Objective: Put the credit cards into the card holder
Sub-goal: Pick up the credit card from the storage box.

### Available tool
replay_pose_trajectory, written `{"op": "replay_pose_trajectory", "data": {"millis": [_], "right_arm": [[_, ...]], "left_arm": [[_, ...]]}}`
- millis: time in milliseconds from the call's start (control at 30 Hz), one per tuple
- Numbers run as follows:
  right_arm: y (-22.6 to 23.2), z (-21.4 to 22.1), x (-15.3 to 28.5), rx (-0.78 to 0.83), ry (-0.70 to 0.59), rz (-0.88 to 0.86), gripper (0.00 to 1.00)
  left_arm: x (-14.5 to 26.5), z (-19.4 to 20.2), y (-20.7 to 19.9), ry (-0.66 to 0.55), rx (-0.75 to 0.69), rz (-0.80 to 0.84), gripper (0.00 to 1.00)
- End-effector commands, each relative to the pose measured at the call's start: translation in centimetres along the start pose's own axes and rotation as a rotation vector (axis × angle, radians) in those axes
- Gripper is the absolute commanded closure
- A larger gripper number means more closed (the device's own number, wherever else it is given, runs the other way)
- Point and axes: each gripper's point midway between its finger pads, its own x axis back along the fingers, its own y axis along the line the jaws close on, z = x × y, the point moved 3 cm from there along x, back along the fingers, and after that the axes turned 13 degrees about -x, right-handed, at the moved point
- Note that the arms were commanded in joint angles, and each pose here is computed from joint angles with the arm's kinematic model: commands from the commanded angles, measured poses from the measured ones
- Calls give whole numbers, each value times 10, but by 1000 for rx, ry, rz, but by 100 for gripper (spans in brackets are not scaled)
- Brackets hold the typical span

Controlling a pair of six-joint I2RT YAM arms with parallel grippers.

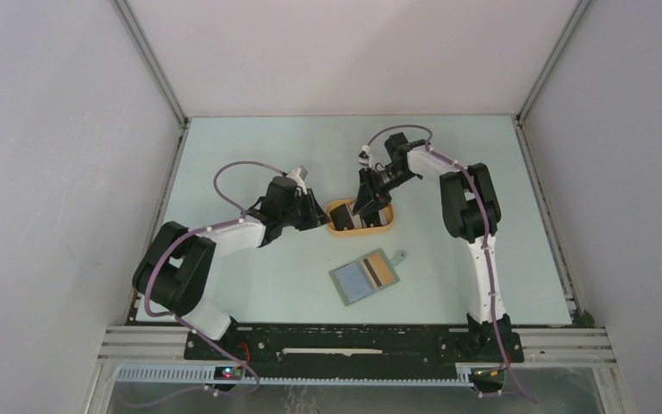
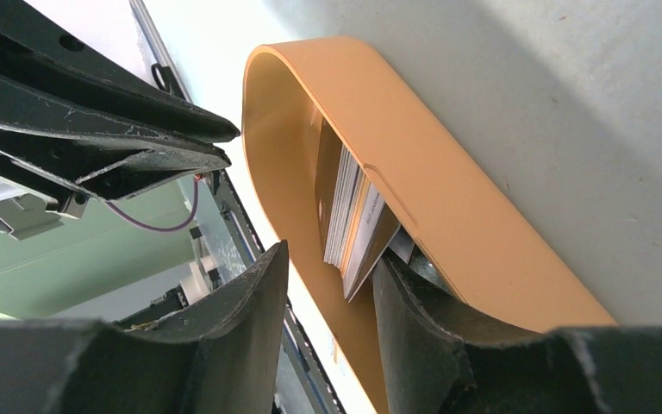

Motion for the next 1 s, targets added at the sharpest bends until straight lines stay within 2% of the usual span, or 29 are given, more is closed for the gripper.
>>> {"op": "replay_pose_trajectory", "data": {"millis": [0,333,533,700,967], "right_arm": [[4,-4,12,24,-49,25,50],[-1,-5,14,-12,-61,1,62],[-3,-5,17,-25,-70,-4,66],[-5,-6,16,-34,-72,-4,75],[-5,-6,18,-38,-78,-7,76]], "left_arm": [[2,-8,-3,-37,-10,25,78],[2,-9,-4,-38,-10,30,78],[1,-8,-4,-34,-9,31,78],[1,-7,-3,-33,-8,30,78],[2,-8,-4,-36,-9,31,78]]}}
